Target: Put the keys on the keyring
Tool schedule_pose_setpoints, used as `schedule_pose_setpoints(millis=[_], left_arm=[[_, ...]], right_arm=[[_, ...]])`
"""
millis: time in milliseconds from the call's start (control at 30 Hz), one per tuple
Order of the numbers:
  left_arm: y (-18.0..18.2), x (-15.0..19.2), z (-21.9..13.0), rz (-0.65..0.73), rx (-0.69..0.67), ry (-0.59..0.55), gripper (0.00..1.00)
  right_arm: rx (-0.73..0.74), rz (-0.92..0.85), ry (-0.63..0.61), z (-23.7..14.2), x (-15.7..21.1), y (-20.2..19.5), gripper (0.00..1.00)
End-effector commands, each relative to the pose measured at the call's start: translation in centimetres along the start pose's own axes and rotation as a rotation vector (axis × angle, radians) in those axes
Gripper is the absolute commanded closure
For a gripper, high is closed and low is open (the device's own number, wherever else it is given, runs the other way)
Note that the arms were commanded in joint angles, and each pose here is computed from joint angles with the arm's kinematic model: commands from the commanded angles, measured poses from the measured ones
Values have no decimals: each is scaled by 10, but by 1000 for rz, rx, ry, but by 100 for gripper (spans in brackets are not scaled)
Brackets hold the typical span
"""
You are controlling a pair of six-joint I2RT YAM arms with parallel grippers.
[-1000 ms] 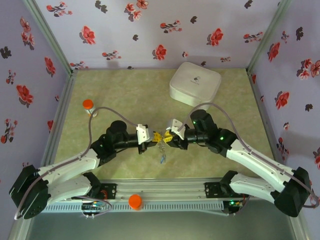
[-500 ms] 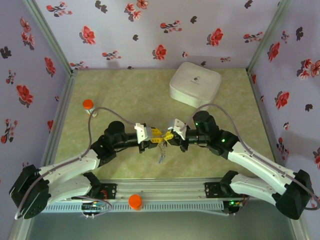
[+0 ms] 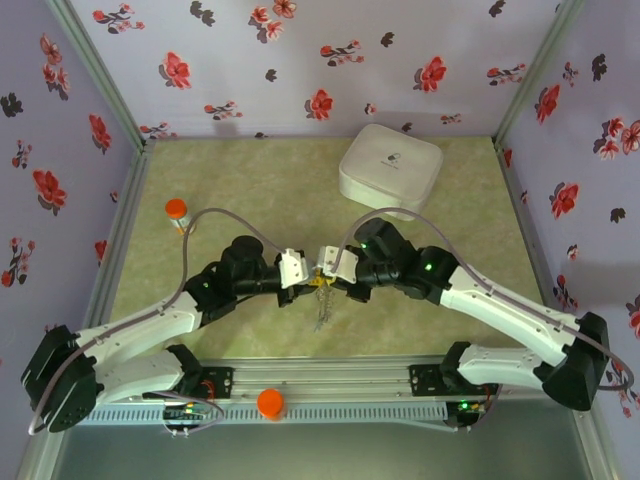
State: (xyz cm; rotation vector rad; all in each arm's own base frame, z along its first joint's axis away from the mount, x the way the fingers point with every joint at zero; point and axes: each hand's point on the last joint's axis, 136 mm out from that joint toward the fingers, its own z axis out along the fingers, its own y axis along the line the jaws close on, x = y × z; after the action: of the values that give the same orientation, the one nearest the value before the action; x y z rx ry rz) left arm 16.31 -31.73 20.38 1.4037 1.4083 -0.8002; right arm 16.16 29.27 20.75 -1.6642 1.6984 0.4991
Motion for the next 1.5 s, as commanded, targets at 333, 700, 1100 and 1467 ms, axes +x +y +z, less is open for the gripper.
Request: schedule_pose_setpoints(millis=[333, 700, 1100, 1467], left_arm=[[-1, -24, -3, -27, -17, -180, 100], [-2, -28, -4, -51, -8, -263, 100], [-2, -35, -4, -73, 3, -294, 94], [12, 8, -1, -34, -70, 34, 68]], right_arm=[[-31, 189, -353, -25, -10, -9, 74], [-96, 219, -398, -18, -10, 1, 74], [-121, 221, -409, -22, -17, 3, 100], [25, 9, -39, -9, 6, -10, 100]])
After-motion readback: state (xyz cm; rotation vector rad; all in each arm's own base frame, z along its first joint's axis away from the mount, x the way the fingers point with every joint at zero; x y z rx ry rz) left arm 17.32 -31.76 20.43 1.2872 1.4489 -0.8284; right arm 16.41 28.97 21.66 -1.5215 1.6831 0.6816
